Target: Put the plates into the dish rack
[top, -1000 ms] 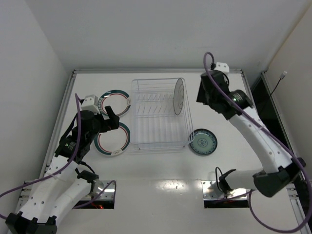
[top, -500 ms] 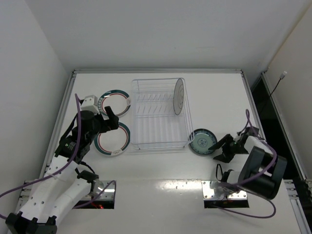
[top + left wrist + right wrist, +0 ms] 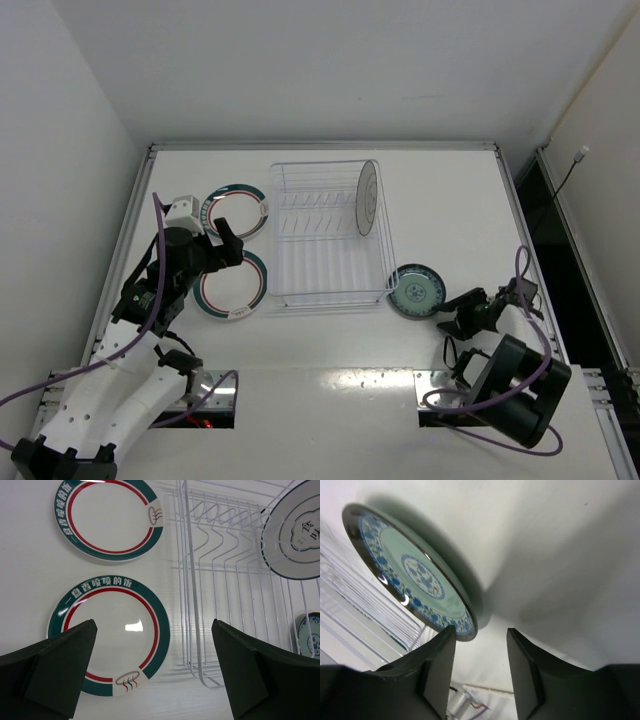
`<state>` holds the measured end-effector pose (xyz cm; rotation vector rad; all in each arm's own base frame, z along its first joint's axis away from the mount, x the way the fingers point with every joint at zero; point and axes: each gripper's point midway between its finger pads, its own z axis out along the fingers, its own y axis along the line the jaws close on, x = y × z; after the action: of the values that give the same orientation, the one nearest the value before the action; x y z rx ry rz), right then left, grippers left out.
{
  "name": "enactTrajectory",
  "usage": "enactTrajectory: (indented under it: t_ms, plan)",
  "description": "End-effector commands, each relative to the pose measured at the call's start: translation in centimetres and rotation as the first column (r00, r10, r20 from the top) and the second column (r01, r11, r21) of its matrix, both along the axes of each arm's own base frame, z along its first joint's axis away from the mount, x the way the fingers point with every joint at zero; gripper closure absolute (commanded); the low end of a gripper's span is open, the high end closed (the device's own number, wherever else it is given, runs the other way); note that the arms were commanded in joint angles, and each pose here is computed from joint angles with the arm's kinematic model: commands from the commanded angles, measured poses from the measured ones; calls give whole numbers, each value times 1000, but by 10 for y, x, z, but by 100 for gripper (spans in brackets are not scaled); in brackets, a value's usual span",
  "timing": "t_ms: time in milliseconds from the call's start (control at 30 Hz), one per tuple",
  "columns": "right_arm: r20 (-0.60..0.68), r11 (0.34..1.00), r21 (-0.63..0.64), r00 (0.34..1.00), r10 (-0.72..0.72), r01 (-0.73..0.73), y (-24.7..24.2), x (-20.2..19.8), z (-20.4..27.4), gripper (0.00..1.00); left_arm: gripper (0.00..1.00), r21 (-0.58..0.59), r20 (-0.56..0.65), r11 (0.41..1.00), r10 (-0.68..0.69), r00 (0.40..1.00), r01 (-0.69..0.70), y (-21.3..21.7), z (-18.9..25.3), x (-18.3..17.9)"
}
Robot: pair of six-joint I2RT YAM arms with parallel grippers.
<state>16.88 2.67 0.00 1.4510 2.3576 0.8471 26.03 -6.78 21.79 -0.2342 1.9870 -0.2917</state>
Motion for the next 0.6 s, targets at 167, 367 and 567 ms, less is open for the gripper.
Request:
enactTrajectory:
  t_ms: [167,367,567]
  plan:
    - [-2,992,-24,992,-124,124,-10,17,-2,67,0,-10,29,1000,15,999,-15,3,9,1]
    - [-2,996,5,996,-90,90,1,28,-3,65,0,-7,20,1000,15,1000,-15,3,6,2]
    - [-2,999,1,999,-33,33,4,39,0,66,0,-10,29,1000,15,999,-15,3,9,1]
